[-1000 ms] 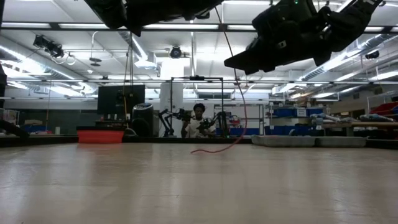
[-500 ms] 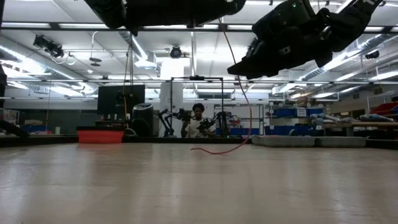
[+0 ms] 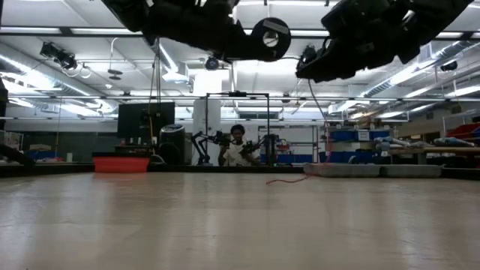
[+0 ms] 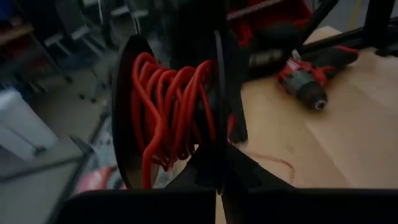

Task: Coil cords
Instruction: Coil the red wire onto the black spool

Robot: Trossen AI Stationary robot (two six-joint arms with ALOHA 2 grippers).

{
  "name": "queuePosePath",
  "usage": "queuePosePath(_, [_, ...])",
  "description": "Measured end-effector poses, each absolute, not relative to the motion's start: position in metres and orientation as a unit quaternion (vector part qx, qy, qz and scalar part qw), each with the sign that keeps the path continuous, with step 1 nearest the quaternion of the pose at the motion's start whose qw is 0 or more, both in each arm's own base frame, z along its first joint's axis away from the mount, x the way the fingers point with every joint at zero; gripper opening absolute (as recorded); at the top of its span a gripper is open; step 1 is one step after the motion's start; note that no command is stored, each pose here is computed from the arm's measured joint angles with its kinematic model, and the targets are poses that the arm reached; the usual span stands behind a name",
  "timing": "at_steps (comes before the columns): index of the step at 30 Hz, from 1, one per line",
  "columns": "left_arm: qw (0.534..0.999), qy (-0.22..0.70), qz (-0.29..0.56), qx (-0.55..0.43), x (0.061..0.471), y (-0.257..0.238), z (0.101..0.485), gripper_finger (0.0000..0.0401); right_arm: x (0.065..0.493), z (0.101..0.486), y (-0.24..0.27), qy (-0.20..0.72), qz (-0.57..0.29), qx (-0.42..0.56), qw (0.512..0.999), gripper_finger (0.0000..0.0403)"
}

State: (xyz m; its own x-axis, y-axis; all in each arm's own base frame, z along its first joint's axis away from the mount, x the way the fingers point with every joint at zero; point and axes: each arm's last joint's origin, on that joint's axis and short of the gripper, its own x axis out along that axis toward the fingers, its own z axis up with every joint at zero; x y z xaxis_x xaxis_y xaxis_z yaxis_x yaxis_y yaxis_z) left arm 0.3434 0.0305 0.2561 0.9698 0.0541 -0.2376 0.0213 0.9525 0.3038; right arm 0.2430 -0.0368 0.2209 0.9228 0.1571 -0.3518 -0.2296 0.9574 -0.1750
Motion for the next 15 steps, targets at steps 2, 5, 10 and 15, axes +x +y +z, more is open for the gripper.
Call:
queuePosePath(2, [0.982,0.138,0.011,0.13,0.343,0.03,0.253,0.0006,0.239,0.227,-0.036,0.159,0.099,-0.11,0.976,0.0001])
queuePosePath(5, [0.982,0.162,0.014,0.091,0.341,0.03,0.248,0.0006,0.233,0.236,-0.034,0.146,0.097,-0.113,0.978,0.0001])
queuePosePath(10, [0.978,0.197,0.016,0.062,0.339,0.03,0.242,0.0006,0.23,0.257,-0.033,0.162,0.102,-0.107,0.976,0.0001])
queuePosePath(15, [0.974,0.22,0.014,0.057,0.337,0.03,0.238,0.0006,0.23,0.278,-0.03,0.173,0.11,-0.105,0.973,0.0001])
